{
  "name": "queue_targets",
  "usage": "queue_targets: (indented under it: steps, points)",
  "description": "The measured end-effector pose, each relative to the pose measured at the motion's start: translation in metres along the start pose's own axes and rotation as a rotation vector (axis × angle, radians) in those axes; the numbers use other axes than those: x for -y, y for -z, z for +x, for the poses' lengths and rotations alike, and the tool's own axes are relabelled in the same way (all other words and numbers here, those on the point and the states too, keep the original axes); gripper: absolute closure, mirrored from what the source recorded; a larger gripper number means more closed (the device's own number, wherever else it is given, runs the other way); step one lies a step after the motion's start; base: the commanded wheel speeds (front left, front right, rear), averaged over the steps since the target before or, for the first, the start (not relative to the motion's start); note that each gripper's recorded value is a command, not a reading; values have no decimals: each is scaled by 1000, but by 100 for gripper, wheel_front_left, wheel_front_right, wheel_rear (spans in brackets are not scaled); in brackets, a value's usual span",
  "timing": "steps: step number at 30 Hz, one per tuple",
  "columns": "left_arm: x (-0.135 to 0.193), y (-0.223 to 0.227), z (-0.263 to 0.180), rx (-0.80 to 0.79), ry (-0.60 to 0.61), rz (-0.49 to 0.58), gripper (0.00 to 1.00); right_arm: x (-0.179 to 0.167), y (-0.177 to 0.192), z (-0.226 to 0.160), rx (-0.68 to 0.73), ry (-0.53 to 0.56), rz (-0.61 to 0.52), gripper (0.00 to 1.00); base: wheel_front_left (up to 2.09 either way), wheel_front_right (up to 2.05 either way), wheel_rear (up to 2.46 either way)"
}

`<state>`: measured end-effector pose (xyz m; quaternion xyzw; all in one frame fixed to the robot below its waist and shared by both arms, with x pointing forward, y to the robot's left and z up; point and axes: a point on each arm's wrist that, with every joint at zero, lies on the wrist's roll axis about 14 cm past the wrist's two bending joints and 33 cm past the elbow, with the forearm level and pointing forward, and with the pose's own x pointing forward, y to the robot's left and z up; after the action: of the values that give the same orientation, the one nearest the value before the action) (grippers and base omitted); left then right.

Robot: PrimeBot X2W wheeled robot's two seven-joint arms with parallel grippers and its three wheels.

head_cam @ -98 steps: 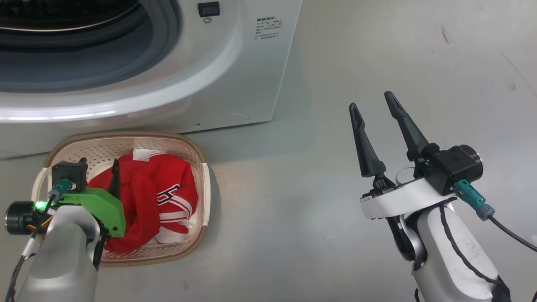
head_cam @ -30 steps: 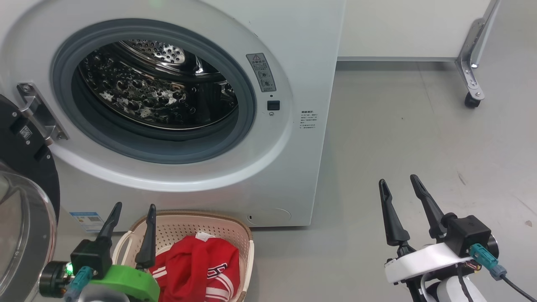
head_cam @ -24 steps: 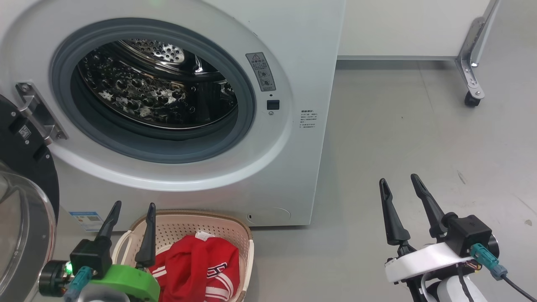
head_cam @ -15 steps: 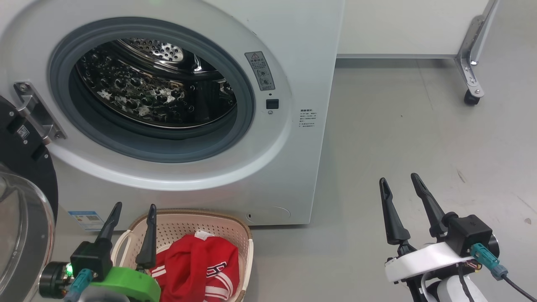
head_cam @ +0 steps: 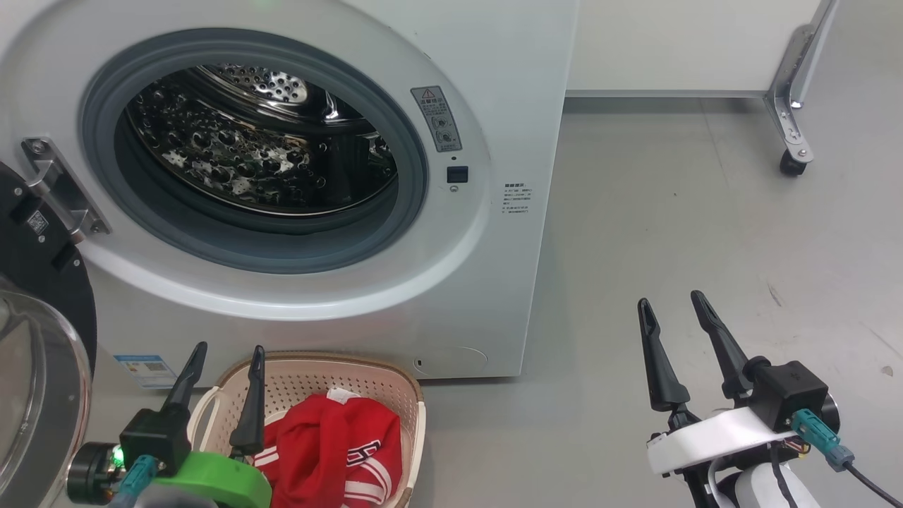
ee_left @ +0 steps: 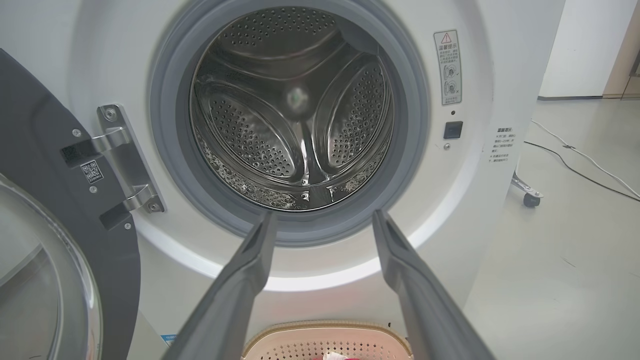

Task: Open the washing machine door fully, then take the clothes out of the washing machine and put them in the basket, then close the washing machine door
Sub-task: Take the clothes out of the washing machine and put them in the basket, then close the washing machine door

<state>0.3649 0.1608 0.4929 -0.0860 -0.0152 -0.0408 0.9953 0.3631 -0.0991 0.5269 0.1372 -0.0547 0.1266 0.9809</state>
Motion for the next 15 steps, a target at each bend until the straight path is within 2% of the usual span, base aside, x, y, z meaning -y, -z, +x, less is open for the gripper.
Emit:
queue_targets:
  steps: [15]
  points:
    - [-2,5,-2,-15,-12,-3,0,1,1,0,-1,4,2,0,-34,34,0]
